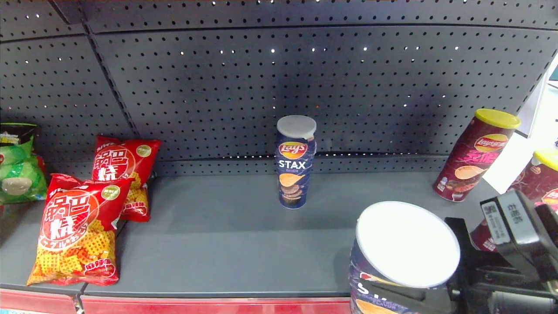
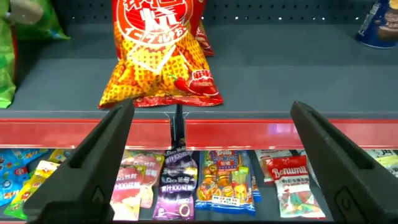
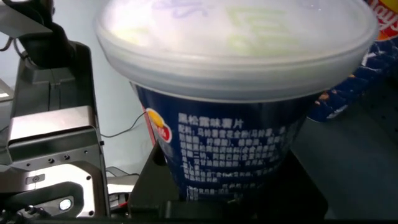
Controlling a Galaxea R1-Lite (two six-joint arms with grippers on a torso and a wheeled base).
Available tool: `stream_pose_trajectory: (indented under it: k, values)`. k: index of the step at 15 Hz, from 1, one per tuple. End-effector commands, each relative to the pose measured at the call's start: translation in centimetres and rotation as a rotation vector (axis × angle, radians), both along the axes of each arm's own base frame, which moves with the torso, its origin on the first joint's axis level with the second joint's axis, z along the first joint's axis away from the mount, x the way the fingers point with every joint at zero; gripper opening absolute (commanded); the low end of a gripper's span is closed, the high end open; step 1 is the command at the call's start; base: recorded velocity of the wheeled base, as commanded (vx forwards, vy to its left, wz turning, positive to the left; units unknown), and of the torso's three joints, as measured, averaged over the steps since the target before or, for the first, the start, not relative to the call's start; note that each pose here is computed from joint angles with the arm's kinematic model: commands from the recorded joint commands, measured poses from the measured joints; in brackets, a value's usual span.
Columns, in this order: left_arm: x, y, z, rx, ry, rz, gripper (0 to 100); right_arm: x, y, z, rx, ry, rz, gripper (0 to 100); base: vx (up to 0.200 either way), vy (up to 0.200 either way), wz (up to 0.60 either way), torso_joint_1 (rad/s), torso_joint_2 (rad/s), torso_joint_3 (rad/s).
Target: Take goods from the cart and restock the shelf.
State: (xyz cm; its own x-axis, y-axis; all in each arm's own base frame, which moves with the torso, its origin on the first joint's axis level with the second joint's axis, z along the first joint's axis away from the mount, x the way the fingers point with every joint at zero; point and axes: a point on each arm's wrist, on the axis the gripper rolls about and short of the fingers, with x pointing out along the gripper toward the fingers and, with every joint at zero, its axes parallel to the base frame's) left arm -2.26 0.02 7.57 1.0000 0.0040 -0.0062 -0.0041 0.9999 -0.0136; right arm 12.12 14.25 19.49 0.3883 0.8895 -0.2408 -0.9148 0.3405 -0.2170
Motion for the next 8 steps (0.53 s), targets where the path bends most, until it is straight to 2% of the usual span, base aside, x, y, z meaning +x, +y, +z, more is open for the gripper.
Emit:
stream_pose_trajectory:
  k: [1,4,8]
  values:
    - [0.00,0.00,0.00,0.000,0.000,0.001,100,-0.23,-0.20,0.05,0.005,-0.004,0.003,0,0.000,0.000,0.00,0.000,0.00,0.000]
    - [0.01,0.00,0.00,0.000,0.001,0.001,100,-0.40,-0.48,0.13,0.012,-0.006,-0.001,0,0.000,0.000,0.00,0.000,0.00,0.000]
    - [0.01,0.00,0.00,-0.016,0.001,0.001,100,-0.34,-0.57,0.16,0.014,-0.005,-0.008,0,0.000,0.000,0.00,0.000,0.00,0.000]
